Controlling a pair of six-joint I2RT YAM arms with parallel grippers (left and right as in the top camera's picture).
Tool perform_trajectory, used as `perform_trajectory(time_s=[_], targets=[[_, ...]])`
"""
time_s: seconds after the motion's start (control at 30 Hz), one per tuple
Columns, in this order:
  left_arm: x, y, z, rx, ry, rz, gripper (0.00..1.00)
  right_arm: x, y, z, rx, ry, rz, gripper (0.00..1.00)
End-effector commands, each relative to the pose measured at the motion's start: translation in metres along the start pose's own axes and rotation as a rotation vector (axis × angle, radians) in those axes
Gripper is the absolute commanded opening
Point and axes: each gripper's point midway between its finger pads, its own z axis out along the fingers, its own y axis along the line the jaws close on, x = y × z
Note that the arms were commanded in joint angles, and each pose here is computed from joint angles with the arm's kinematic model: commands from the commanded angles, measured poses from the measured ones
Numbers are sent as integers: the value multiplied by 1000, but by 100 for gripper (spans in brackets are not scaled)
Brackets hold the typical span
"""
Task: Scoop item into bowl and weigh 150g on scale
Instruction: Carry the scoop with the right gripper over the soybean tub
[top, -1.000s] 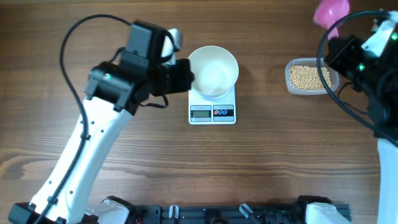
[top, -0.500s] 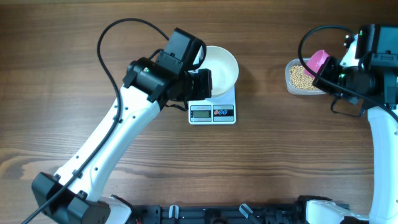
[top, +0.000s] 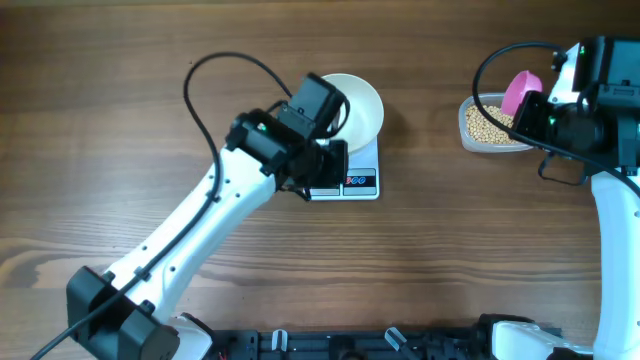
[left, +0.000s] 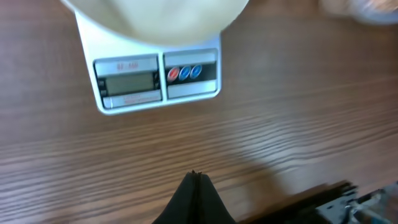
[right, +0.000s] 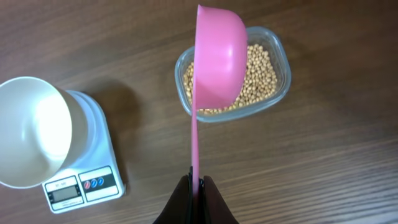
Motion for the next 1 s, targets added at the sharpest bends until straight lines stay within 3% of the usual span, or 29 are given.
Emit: perform_trajectory(time_s=[0.0,0.6,0.8,0.97], targets=[[12,4,25,-15,13,32,4,-8,-5,-3,25,-35,-15,4],[15,10,119,-50,67,55,4,-5,-6,-3,27,-24,12,4],[-8,31,123,-180,-51,64,4,-7,-5,-3,25,-32,12,4],[-25,23,124,-158,-123,72,4,-11,-4,-3,21,-49,13,4]])
